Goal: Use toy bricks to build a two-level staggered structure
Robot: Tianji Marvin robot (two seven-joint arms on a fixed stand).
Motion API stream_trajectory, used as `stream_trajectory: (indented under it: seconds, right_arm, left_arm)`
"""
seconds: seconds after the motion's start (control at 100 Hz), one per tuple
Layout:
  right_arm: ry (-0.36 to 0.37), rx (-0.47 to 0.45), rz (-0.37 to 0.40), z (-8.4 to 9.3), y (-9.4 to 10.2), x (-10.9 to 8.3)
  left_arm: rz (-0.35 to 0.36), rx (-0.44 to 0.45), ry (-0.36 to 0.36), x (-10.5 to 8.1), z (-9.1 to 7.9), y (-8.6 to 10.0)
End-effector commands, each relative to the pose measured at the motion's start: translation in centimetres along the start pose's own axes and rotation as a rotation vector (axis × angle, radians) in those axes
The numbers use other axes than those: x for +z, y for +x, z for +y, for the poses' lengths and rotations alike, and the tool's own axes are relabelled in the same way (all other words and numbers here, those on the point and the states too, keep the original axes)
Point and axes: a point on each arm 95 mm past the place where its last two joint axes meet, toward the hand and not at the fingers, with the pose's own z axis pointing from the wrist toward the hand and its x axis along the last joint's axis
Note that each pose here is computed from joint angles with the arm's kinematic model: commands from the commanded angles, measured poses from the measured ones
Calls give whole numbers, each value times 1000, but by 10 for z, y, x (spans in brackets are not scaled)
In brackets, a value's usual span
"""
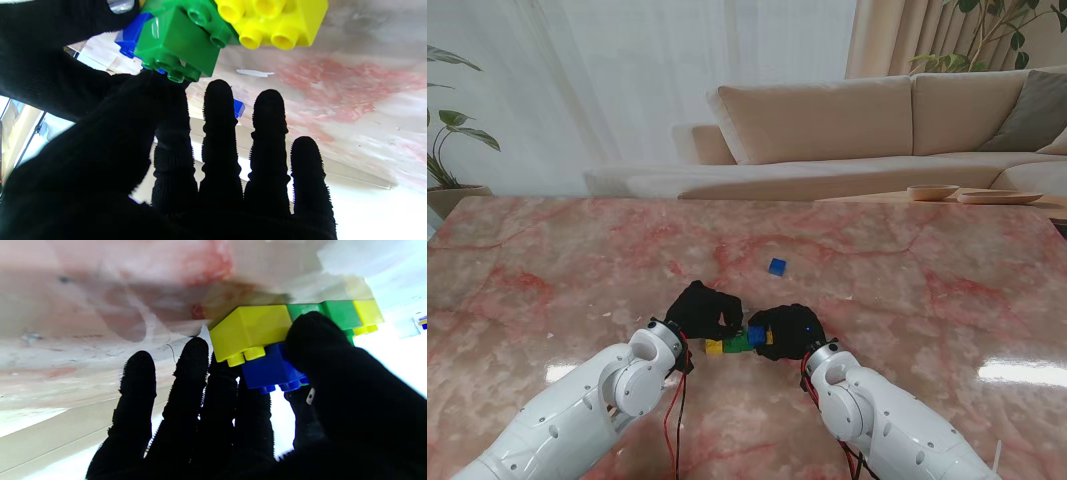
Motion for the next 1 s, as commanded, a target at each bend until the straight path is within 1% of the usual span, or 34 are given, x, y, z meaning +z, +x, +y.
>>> stream_trajectory:
  seconds: [0.0, 0.22, 0.41, 0.72, 0.99]
  right_arm:
    - [43, 5, -11, -12, -2, -5]
    - [43, 6, -11, -13, -2, -5]
    - [44, 6, -10, -13, -2, -5]
    - [48, 7, -8, -13, -1, -6]
    - [48, 8, -7, -13, -1, -6]
  left_arm:
    - [7, 11, -13, -1, 5, -1]
    - [30, 54, -37, -1, 9, -2]
    - [33, 70, -61, -2, 12, -4]
    - [41, 115, -109, -3, 9, -2]
    - [58, 173, -145, -3, 11, 0]
